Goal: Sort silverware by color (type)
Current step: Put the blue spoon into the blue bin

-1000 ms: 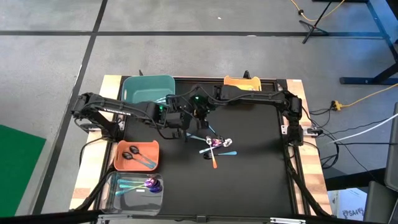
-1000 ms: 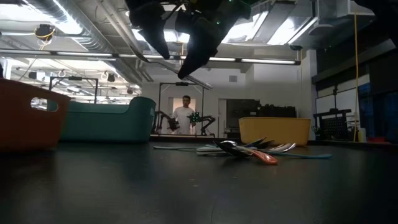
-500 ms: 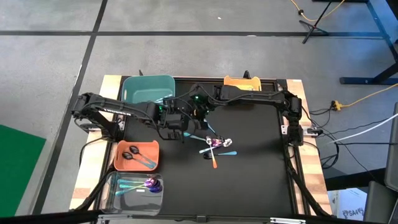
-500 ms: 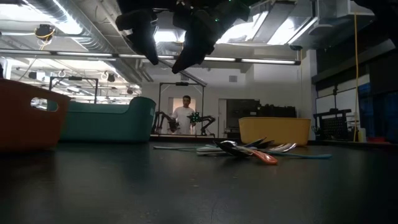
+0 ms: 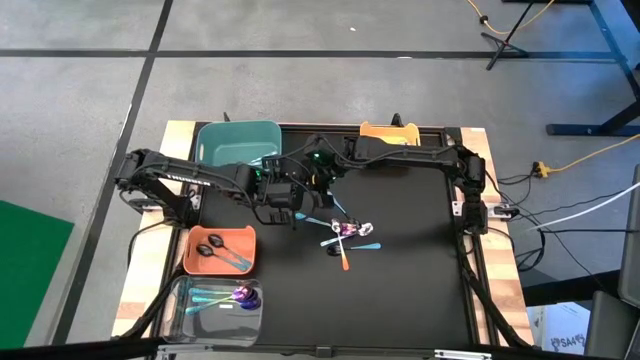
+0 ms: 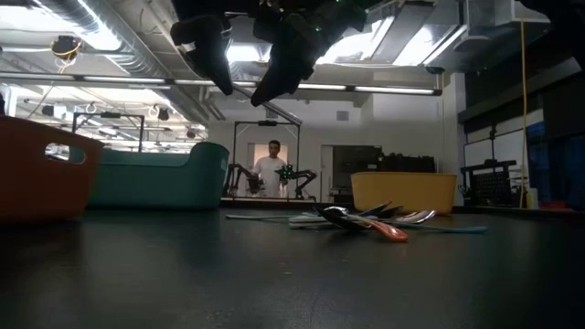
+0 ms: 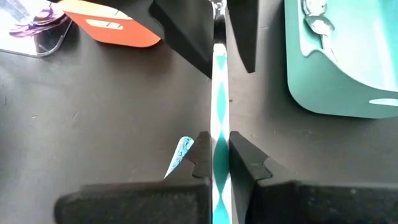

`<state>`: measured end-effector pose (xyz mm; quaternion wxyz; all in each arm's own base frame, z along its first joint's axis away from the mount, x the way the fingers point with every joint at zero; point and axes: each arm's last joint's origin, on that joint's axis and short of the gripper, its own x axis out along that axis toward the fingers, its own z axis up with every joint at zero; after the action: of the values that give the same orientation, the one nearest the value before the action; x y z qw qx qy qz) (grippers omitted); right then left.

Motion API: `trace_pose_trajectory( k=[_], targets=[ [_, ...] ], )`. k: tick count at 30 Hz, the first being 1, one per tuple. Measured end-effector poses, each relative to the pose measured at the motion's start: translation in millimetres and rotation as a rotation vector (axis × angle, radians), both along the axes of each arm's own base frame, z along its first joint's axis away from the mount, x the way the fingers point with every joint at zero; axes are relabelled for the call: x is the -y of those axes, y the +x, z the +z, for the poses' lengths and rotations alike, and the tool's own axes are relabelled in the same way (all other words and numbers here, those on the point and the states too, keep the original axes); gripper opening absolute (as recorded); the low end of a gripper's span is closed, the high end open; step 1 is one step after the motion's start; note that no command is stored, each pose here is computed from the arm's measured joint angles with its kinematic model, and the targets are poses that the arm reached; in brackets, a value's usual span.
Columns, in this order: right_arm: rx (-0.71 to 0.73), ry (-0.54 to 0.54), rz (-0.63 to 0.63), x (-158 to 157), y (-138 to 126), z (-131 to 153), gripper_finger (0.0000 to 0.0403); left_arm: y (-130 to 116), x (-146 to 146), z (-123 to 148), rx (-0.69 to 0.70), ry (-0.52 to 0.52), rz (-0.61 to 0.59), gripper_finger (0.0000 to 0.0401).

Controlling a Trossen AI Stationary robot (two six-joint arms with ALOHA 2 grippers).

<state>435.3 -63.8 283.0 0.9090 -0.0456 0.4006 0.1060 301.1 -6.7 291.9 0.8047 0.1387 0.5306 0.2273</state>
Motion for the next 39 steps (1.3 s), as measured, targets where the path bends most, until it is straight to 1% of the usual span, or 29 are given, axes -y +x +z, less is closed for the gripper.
trace_pose_trajectory(
  k=[9, 14, 18, 21, 26, 29, 33, 36, 39],
  targets=[
    [0.005, -0.006, 0.004, 0, 0, 1, 0.0014, 0, 0, 0, -0.011, -0.008, -0.013, 0.0012],
    [0.004, -0.004, 0.001, 0, 0, 1, 0.0014, 0, 0, 0, -0.011, -0.007, -0.013, 0.0014],
    [0.007, -0.008, -0.028, 1, 1, 2, 0.0017, 0, 0, 0, -0.012, 0.0, -0.01, 0.0016],
    [0.011, -0.014, -0.046, 1, 1, 2, 0.004, -1, 0, 0, -0.01, 0.006, -0.004, 0.0016],
    [0.015, -0.017, -0.051, 2, 1, 2, 0.0111, 1, 0, 0, 0.006, 0.01, 0.001, 0.0016],
    [0.01, -0.039, -0.076, 5, -1, 4, 0.0142, 0, 0, 0, 0.004, 0.007, 0.0, 0.0016],
    [-0.006, -0.092, -0.135, 12, -14, 18, 0.0161, 0, 0, 0, 0.003, 0.008, 0.0, 0.0016],
    [-0.008, -0.124, -0.154, 17, -26, 32, 0.0165, 0, 0, 0, -0.001, 0.012, -0.001, 0.0016],
    [-0.009, -0.128, -0.171, 23, -41, 48, 0.0164, 0, -3, 0, -0.001, 0.025, 0.012, 0.0016]
  ],
)
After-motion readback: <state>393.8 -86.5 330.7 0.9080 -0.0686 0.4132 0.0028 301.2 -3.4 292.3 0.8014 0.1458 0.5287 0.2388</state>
